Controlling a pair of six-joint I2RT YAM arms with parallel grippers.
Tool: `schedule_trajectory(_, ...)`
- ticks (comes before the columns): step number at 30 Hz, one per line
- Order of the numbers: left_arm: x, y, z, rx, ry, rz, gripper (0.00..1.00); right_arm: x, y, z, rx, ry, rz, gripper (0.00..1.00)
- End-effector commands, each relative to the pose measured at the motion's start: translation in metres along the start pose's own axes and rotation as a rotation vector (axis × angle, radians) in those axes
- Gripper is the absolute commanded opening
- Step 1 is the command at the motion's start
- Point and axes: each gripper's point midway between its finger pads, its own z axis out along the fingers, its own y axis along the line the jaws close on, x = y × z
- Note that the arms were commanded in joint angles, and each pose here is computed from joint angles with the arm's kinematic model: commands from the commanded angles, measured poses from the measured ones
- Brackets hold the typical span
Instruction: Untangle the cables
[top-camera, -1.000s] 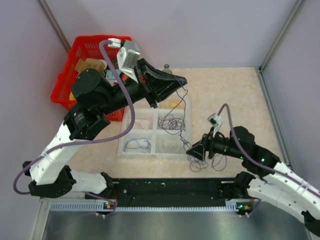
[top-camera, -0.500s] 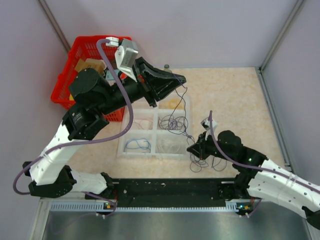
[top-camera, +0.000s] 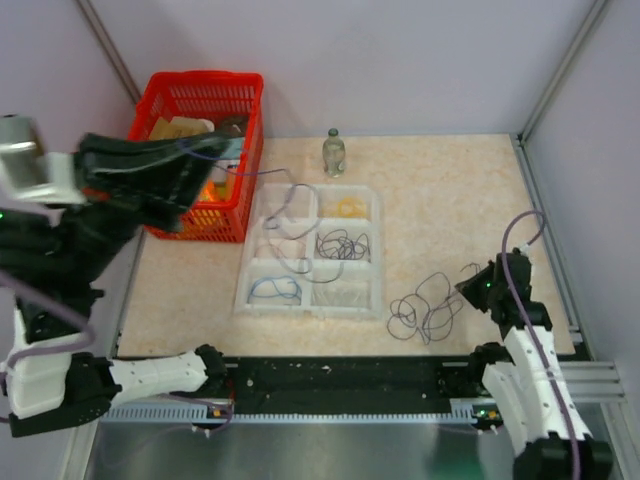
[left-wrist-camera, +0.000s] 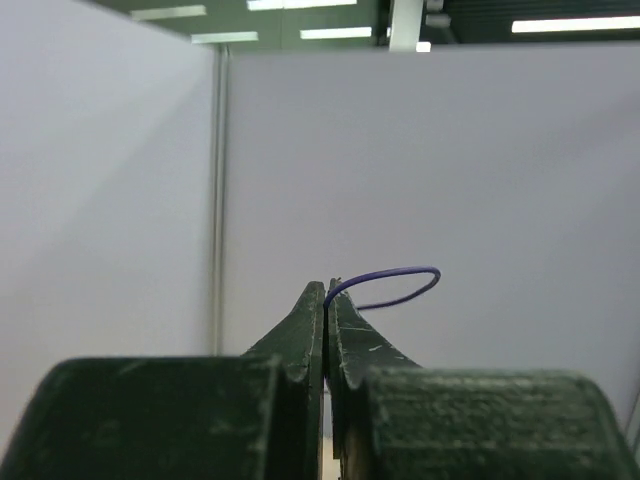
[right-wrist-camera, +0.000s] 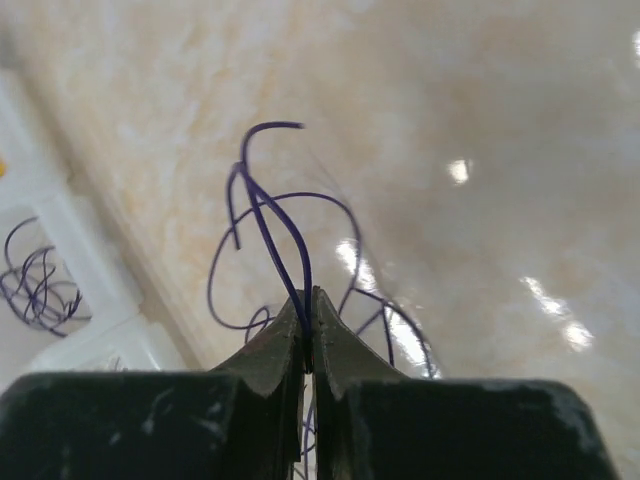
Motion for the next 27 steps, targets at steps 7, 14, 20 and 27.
schedule_trajectory(7, -0.004, 0.002, 0.003, -0.008, -0.041, 0.001, 0.00, -0.091, -0.010, 0.001, 0.155, -0.023, -0.023, 0.00)
schedule_trajectory(14, 0.064, 0.031, 0.042, -0.097, 0.177, 0.046, 0.00, -0.093, 0.032, 0.000, 0.017, 0.162, -0.163, 0.55)
schedule_trajectory(20, 0.111, 0.062, 0.052, -0.148, 0.304, -0.029, 0.00, -0.078, 0.058, -0.035, -0.083, 0.139, -0.256, 0.72)
schedule_trajectory(27, 0.135, 0.098, 0.056, -0.158, 0.381, -0.188, 0.00, -0.080, 0.077, -0.067, -0.180, 0.083, -0.270, 0.72)
